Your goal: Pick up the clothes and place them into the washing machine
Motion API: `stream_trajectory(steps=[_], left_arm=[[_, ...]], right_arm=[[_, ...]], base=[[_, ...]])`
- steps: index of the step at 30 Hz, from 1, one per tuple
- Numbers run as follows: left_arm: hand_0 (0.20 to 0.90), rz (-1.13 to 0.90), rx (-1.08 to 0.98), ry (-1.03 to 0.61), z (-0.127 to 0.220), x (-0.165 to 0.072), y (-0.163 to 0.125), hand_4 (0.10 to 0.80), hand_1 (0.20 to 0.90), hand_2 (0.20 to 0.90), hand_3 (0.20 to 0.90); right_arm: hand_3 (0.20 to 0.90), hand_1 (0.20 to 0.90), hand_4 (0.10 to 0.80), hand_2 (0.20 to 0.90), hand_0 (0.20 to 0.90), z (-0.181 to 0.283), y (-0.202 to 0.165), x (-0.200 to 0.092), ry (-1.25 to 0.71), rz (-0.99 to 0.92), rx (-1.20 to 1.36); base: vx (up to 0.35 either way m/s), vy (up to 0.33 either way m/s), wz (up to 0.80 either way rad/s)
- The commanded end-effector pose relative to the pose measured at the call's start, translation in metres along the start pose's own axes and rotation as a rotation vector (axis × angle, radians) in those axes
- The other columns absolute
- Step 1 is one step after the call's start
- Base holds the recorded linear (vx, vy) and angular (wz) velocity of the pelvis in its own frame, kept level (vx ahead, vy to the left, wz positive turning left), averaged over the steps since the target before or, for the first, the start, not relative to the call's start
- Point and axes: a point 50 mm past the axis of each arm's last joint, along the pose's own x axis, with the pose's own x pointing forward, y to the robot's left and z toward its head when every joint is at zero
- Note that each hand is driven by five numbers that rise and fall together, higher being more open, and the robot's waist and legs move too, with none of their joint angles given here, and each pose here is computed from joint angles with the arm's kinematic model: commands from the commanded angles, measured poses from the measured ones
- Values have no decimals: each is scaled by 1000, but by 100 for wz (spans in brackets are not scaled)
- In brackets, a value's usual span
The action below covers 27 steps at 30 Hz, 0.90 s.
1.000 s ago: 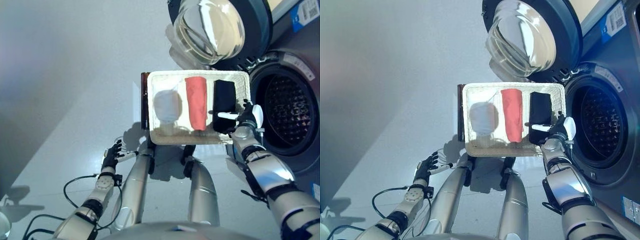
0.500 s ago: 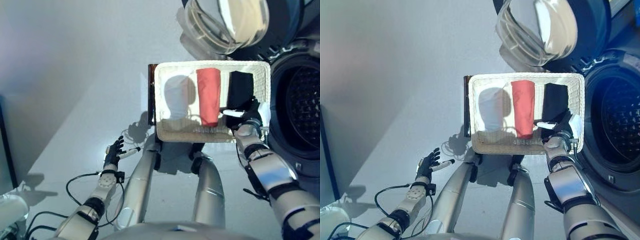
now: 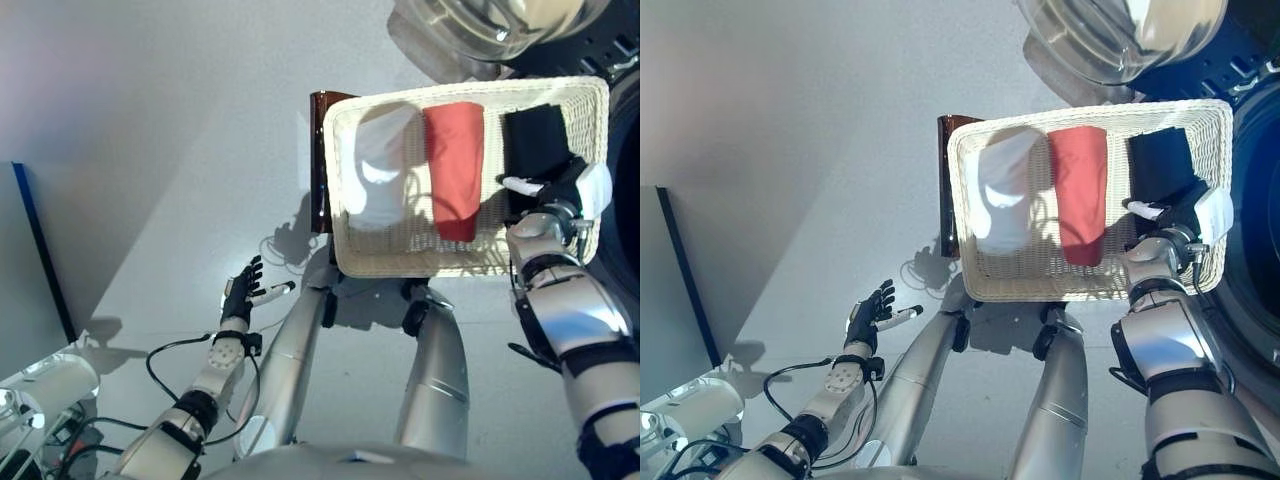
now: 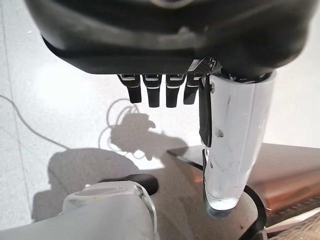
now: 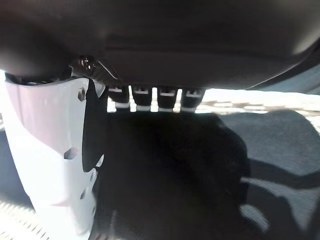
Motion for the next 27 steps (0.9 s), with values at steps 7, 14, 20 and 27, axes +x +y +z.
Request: stream_trajectory(steps=[7,14,20,27], left_arm=[[900,55,-7,1,-10,-8,6,800,900,900,900],[900,56,10,38,-21,-13,10,800,900,900,900],[900,67,7,49,-23,-13,16,800,900,900,900],[900,74,-25,61,-26,-17,26,800,900,900,900]], right_arm=[[200,200,300,200,200,3,-24,14,-59,-58,-42],[200,200,300,200,200,-6,-27,14,-37,-60,-34],[200,200,300,200,200,-13,-41,20,46,-94,208],[200,200,300,200,200,-19,-33,16,221,-102,845]], base=[[23,0,-3],[10,-3,-4],[2,-21,-8],[-18,14,-19]])
